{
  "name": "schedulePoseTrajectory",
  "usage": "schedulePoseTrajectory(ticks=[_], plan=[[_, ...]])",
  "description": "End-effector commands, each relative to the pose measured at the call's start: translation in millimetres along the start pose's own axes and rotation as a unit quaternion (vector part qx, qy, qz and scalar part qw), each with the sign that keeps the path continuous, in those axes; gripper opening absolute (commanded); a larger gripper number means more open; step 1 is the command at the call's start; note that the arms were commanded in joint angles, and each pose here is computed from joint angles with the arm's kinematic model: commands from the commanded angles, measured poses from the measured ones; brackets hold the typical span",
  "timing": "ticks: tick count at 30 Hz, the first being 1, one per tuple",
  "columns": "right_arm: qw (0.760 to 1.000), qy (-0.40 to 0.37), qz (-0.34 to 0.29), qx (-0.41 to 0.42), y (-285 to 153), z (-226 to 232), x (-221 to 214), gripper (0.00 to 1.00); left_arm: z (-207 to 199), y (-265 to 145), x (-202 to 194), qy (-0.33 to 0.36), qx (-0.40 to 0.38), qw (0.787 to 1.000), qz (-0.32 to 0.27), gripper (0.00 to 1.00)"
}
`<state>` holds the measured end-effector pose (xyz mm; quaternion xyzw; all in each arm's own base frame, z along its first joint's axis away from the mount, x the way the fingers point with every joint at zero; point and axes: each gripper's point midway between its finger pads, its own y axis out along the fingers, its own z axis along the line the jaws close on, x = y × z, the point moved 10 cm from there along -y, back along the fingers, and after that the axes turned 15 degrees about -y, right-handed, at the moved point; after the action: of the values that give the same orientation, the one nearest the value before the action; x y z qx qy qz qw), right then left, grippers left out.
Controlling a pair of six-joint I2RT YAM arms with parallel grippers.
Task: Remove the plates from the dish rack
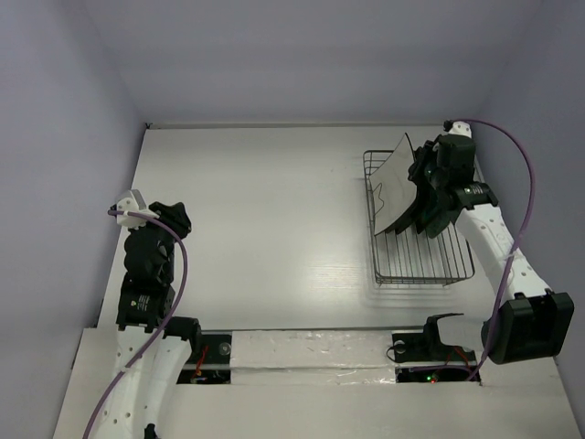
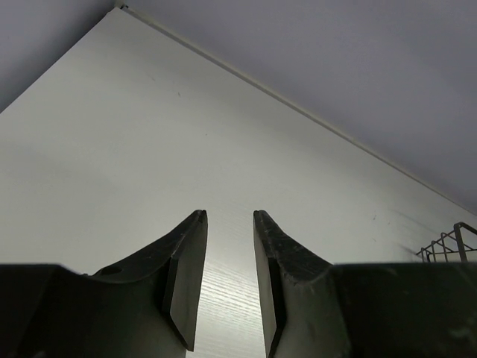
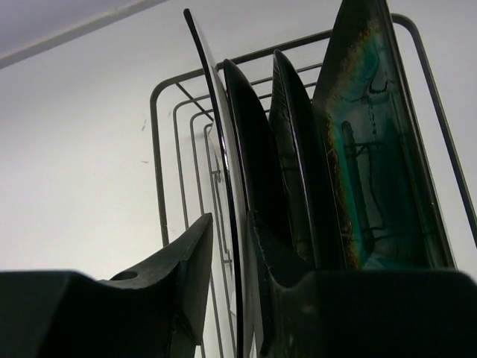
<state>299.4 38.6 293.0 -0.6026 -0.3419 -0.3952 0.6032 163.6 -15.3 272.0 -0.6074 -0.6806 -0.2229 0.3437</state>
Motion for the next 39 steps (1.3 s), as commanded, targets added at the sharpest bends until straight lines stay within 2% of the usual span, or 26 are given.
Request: schedulePoseTrajectory(ticks=[1, 6, 15, 21, 23, 24, 25, 27, 29, 32, 34, 37, 39], plan=[[1.0, -0.003, -0.024, 0.013, 0.3, 2.2, 12.4, 0.3, -4.1, 1.6, 2.5, -0.005, -0.016, 1.0, -0.012, 0.28], [1.0, -0.011, -0.021, 0.02, -0.7, 10.2, 13.0, 0.23, -4.7, 1.3, 3.3, -0.006, -0.017, 1.0, -0.014, 0.29], [0.999, -0.043, -0.015, 0.001, -8.8, 25.4, 21.9, 0.21, -4.3, 1.4, 2.9, -0.005, -0.017, 1.0, -0.013, 0.3], [0.998, -0.057, 0.006, -0.016, 2.0, 29.5, 14.9, 0.21, -4.5, 1.8, 2.9, -0.004, -0.016, 1.0, -0.013, 0.3], [0.998, -0.059, 0.013, -0.019, 7.0, 30.0, 12.9, 0.25, -4.2, 1.7, 2.7, -0.004, -0.016, 1.0, -0.013, 0.3], [0.998, -0.061, 0.02, -0.021, 12.1, 30.6, 10.0, 0.35, -4.5, 1.8, 2.9, -0.004, -0.016, 1.0, -0.013, 0.3], [0.998, -0.061, 0.021, -0.021, 15.1, 31.3, 9.1, 0.38, -4.1, 1.9, 2.5, -0.004, -0.016, 1.0, -0.012, 0.3], [0.998, -0.062, 0.027, -0.017, 21.6, 33.3, 6.5, 0.42, -4.0, 1.9, 2.5, -0.003, -0.016, 1.0, -0.012, 0.31], [0.997, -0.063, 0.036, -0.02, 29.4, 34.6, 3.6, 0.42, -4.3, 2.3, 2.6, -0.004, -0.015, 1.0, -0.012, 0.31], [0.997, -0.068, 0.043, -0.023, 36.8, 35.9, 2.8, 0.39, -4.2, 2.9, 2.4, -0.003, -0.015, 1.0, -0.011, 0.31], [0.996, -0.071, 0.043, -0.023, 38.3, 36.7, 7.3, 0.32, -4.0, 2.5, 2.3, -0.003, -0.015, 1.0, -0.012, 0.31], [0.995, -0.081, 0.052, -0.032, 38.7, 35.2, 9.2, 0.08, -4.1, 2.2, 2.5, -0.003, -0.016, 1.0, -0.012, 0.31], [0.994, -0.088, 0.054, -0.041, 35.4, 33.0, 11.7, 0.0, -5.6, 1.4, 2.1, -0.003, -0.02, 1.0, -0.01, 0.31]])
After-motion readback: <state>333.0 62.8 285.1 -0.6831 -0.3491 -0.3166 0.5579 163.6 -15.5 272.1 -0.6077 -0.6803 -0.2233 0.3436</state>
